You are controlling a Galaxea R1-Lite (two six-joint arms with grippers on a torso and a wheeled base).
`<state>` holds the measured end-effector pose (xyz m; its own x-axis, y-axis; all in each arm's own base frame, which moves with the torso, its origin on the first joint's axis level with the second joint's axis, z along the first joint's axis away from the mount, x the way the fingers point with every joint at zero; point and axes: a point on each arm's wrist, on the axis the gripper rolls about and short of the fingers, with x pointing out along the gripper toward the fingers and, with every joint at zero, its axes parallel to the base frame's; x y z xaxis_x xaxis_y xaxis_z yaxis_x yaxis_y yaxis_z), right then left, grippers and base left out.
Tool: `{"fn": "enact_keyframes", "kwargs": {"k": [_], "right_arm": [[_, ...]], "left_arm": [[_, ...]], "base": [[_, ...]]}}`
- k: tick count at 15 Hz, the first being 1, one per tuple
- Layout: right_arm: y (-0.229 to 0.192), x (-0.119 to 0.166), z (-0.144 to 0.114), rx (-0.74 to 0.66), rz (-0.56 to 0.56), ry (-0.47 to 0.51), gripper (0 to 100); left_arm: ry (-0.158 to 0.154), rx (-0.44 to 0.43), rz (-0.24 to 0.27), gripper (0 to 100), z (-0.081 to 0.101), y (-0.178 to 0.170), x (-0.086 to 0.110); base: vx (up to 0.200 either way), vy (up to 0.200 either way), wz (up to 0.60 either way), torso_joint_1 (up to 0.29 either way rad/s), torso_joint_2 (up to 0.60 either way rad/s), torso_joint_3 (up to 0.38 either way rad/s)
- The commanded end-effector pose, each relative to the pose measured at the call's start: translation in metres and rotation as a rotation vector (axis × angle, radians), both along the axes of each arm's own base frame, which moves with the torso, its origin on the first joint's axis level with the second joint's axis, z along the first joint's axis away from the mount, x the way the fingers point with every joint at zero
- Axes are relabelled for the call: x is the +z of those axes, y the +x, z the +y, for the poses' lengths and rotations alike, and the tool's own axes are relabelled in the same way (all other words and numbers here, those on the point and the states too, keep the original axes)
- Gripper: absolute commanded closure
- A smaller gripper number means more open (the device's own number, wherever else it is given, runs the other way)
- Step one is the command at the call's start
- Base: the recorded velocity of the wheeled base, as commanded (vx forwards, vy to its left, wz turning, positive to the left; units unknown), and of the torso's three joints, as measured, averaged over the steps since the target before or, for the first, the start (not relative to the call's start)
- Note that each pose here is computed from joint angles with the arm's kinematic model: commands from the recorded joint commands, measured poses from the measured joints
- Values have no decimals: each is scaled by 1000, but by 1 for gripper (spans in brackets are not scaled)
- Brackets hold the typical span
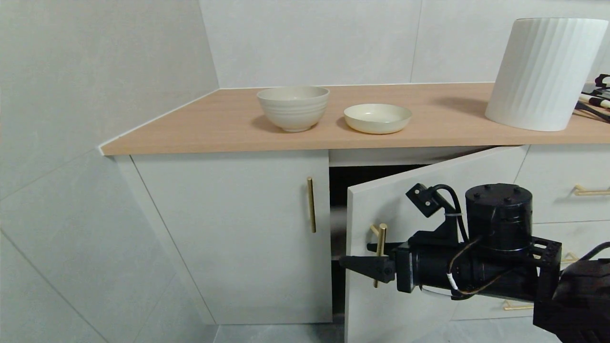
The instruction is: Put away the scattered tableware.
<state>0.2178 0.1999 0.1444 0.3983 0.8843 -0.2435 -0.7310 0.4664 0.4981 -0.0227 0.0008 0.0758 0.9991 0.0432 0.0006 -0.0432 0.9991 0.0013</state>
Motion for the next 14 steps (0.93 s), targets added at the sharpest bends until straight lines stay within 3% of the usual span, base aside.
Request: {"fn": "enact_keyframes", "kwargs": {"k": [1, 2, 4, 5, 6, 9, 11, 14], "right_arm": [[-11, 7, -6, 13, -17, 21, 0], [-11, 7, -7, 13, -20, 23, 0], [-12, 7, -7, 13, -27, 27, 0], [-12, 6, -7, 13, -26, 26, 0], [-11, 5, -7, 13, -22, 25, 0], [-11, 3, -7, 13, -17, 19, 0], [-12, 4, -7, 13, -20, 21, 0], [-12, 5, -7, 13, -21, 22, 0]], "left_arm": [[2, 3, -2, 0, 0, 0, 0], [3, 3, -8, 0, 0, 0, 1], [3, -17, -87, 0, 0, -3, 14], [8, -92, -125, 0, -2, -8, 28], [13, -178, -123, 0, -4, -12, 41], [0, -407, 11, 0, -9, -10, 98], [-25, -501, 105, 0, -11, 20, 136], [-67, -616, 240, 0, -14, 77, 156]], "base": [[0, 0, 0, 0, 0, 0], [0, 0, 0, 0, 0, 0], [0, 0, 0, 0, 0, 0], [0, 0, 0, 0, 0, 0], [0, 0, 0, 0, 0, 0], [0, 0, 0, 0, 0, 0], [0, 0, 0, 0, 0, 0], [0, 0, 0, 0, 0, 0]]}}
